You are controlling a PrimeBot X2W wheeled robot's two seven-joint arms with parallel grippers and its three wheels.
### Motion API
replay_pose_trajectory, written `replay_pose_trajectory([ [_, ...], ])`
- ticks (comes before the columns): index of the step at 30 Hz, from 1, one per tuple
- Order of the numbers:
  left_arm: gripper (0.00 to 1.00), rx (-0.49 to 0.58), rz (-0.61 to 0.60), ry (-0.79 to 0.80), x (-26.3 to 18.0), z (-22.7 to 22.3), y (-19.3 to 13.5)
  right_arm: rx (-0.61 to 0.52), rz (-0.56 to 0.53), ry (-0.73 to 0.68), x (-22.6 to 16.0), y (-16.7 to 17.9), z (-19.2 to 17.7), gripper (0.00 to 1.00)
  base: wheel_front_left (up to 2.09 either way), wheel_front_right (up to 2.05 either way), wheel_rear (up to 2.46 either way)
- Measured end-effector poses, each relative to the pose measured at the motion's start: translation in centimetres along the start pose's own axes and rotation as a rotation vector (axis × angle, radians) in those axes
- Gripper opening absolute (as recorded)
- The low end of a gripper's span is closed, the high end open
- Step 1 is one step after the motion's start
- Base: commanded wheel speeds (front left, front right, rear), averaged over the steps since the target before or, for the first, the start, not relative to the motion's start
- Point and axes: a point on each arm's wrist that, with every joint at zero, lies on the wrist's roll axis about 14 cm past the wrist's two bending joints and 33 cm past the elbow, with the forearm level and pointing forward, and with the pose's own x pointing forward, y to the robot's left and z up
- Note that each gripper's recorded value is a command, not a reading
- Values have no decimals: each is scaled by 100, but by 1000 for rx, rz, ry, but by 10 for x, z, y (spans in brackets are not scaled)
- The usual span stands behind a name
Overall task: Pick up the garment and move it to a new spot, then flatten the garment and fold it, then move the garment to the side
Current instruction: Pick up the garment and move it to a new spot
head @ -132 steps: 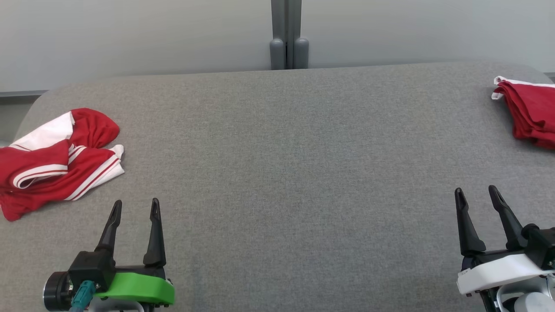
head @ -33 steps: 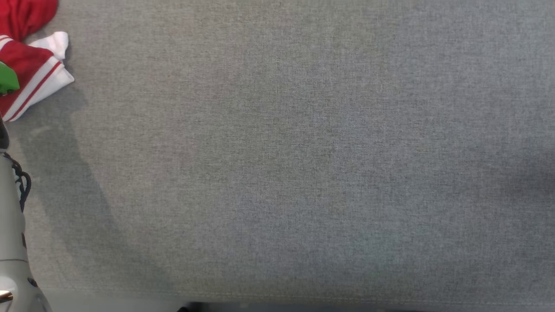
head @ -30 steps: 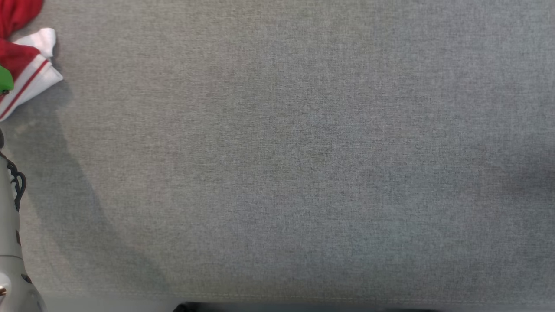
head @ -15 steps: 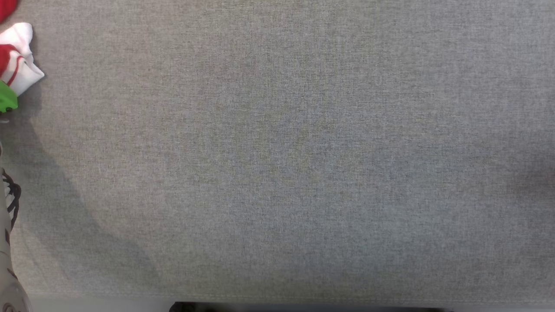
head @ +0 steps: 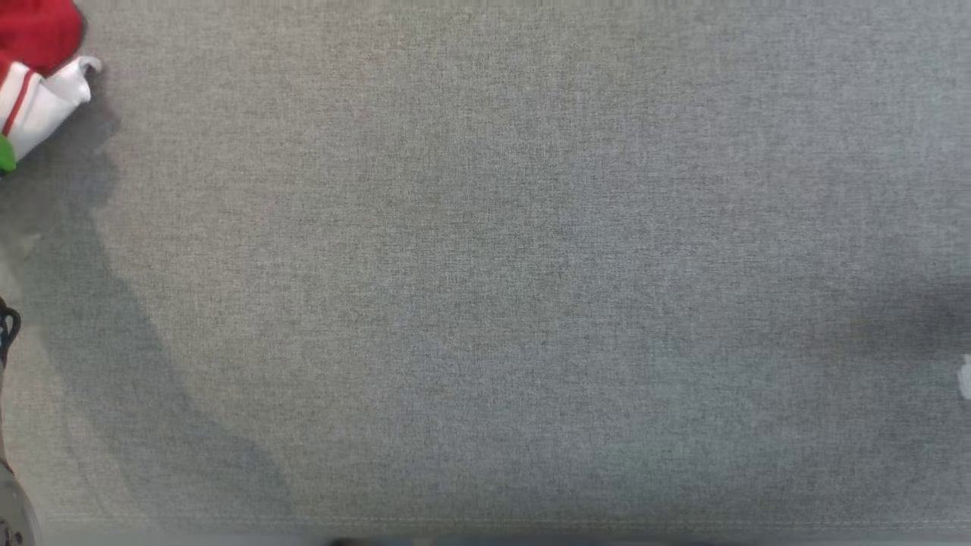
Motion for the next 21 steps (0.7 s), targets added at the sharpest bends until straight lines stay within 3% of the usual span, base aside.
replay_pose_trajectory([
  [10, 0, 57, -144, -355, -12, 146, -50, 74, -25, -66, -19, 10, 21, 100, 0, 0, 0],
  [16, 0, 81, -288, -543, -35, 225, -115, 109, -72, -98, -38, 7, 32, 100, 0, 0, 0],
  [21, 0, 71, -461, -684, -74, 286, -193, 128, -120, -125, -54, 0, 43, 100, 0, 0, 0],
])
